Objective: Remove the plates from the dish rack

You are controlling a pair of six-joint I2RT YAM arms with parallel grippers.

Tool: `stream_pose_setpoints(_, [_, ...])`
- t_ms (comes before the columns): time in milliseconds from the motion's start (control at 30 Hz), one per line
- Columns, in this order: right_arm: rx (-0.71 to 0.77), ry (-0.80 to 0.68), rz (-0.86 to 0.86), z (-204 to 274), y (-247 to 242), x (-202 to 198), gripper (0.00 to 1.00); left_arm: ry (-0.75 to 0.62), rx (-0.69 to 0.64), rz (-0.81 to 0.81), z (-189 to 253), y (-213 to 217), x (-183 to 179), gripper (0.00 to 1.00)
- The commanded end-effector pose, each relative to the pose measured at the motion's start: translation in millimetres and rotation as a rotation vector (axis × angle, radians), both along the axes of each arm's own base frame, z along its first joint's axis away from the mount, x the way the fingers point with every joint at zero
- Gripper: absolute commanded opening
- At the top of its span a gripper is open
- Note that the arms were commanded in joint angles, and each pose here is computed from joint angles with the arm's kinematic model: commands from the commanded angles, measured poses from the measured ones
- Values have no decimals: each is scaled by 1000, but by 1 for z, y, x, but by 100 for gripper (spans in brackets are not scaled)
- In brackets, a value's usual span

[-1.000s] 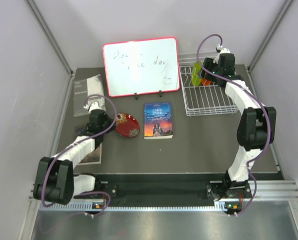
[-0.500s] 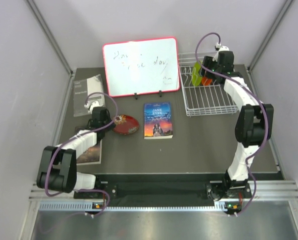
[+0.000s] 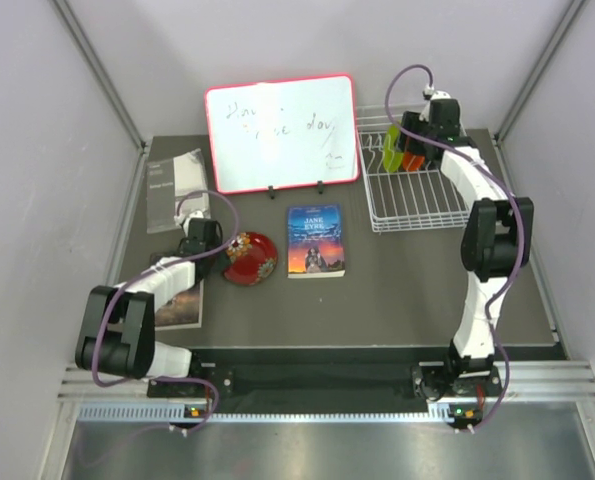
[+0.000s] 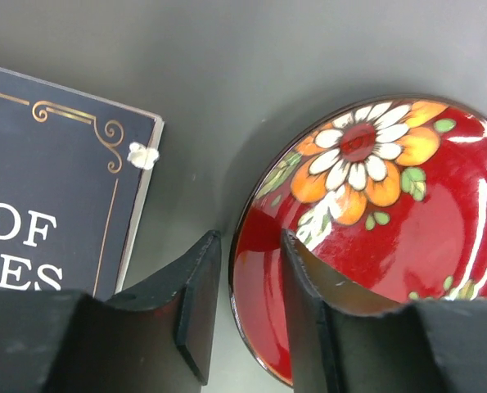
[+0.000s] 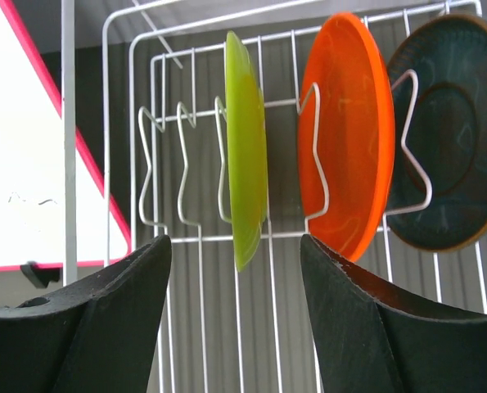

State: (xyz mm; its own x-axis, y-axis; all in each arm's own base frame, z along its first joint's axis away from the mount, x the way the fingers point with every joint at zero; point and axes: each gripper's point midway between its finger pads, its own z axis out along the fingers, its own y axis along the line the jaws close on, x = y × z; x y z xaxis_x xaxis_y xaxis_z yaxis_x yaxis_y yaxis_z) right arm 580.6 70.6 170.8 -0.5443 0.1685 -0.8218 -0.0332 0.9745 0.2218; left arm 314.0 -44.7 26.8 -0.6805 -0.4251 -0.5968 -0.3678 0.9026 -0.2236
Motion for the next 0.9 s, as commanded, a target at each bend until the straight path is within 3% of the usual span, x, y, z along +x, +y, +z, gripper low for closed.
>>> stream_pose_setpoints(0, [-29,-48,3,19,-2,18,65,14,17,-14,5,1,1,44])
stream_pose_setpoints(300, [-115,-24,15,5,5,48,60,-154,-36,-120,63,-16,17,73])
stream_pose_setpoints(333, [-145,-26,4,4,3,51,57,-175,-60,-154,71,-23,18,75])
stream_pose_setpoints(367, [-160,-33,-2,6,3,53,56,-213,-66,-173,85,-26,22,84])
stream_pose_setpoints(467, [-216,-31,-13,-2,2,56,42,-286,-117,-256,113,-42,26,99])
stream_pose_setpoints(500, [-242,-23,-25,-7,0,56,42,-313,-128,-270,120,-45,28,99])
stream_pose_setpoints(633, [-274,-27,-18,-8,2,55,24,-376,-178,-326,139,-58,31,99])
stream_pose_setpoints(733, [-305,-40,-22,-8,6,55,3,-399,-186,-328,142,-60,32,99])
stream_pose_setpoints(867, [-424,-96,-59,9,14,52,0,-394,-183,-321,137,-59,35,99])
